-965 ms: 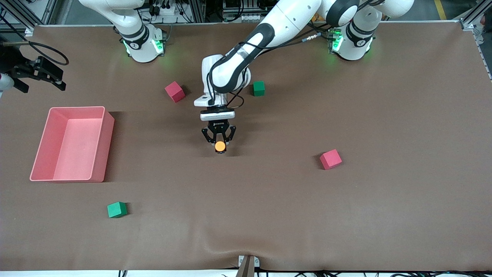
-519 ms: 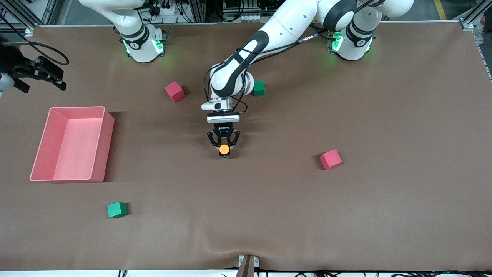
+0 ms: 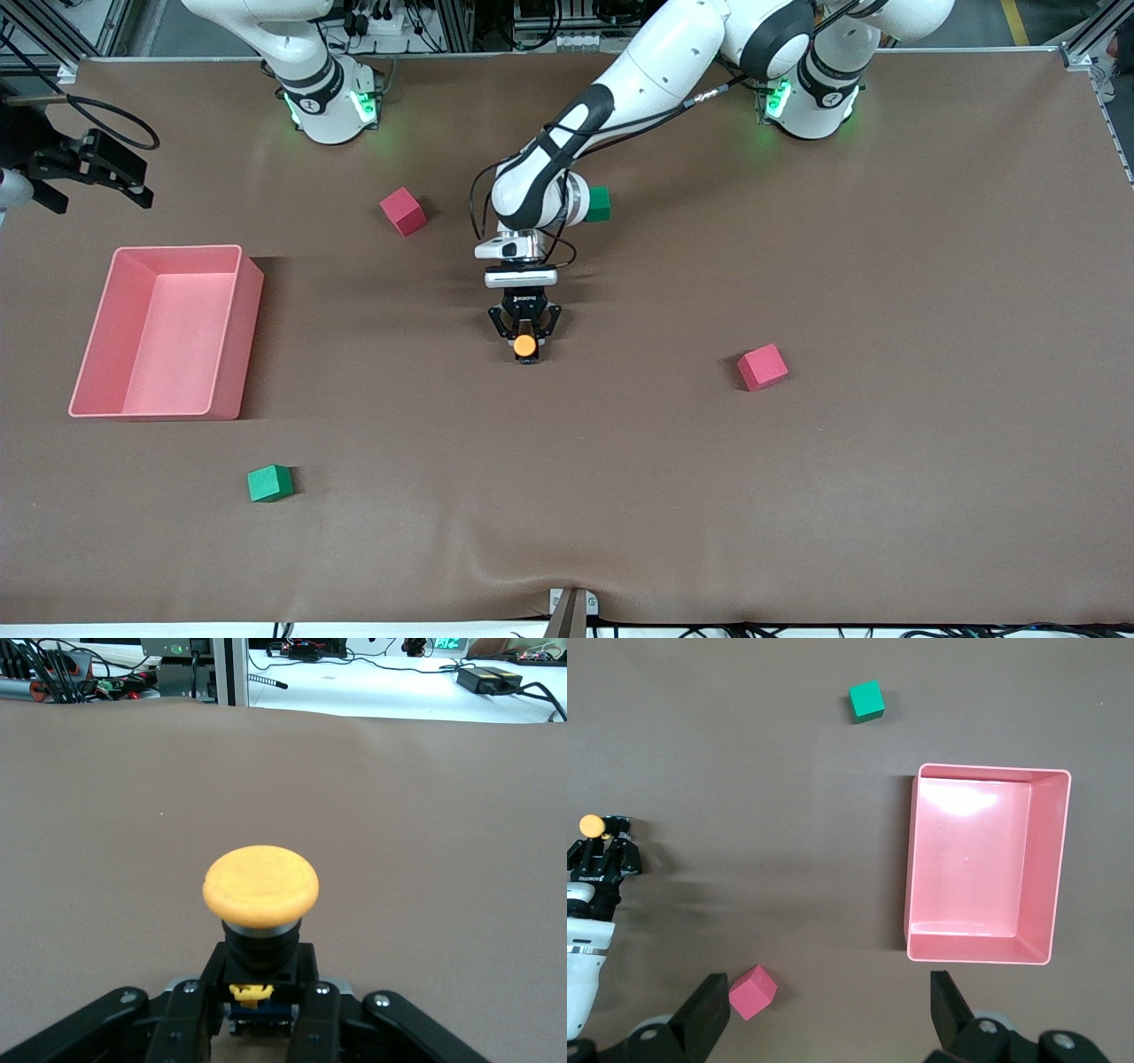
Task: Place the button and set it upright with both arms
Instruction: 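Lower the upright button onto the table with the left gripper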
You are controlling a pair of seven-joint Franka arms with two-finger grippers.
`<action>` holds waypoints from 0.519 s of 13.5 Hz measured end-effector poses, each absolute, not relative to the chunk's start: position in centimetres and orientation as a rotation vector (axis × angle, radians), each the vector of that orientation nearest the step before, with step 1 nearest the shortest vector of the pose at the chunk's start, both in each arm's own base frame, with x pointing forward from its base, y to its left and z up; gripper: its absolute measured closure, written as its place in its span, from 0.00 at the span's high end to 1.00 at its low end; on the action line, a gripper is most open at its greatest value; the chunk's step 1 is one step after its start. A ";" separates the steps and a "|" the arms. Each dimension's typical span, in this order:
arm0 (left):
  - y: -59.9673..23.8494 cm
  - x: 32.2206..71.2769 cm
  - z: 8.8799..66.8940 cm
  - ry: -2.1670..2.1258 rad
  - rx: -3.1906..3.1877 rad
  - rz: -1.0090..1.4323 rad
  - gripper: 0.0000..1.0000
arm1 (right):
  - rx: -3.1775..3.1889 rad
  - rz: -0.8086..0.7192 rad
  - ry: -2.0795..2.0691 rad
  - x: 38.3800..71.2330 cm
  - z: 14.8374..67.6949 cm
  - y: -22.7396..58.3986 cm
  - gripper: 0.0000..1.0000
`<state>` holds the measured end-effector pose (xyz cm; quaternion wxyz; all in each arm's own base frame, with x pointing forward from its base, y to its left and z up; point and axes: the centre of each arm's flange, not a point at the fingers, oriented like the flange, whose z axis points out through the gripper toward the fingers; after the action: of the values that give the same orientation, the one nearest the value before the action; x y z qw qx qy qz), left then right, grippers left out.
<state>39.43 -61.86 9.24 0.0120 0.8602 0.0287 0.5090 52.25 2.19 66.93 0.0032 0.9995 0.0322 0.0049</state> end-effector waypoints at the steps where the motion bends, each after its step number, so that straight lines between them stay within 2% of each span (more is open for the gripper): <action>1: -61.9 39.4 9.2 0.090 2.682 1.587 0.33 | 3.134 0.015 0.101 52.2 66.9 2.2 1.00; 2: -61.9 39.4 9.2 0.091 2.682 1.586 0.38 | 3.134 0.015 0.101 52.2 66.9 2.2 1.00; 7: -63.2 37.1 9.2 0.170 2.711 1.480 0.93 | 3.134 0.015 0.101 52.2 66.9 2.2 1.00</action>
<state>37.06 -63.21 9.17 0.0239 0.8761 0.0550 0.4783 52.25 2.19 66.93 0.0031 0.9995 0.0321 0.0049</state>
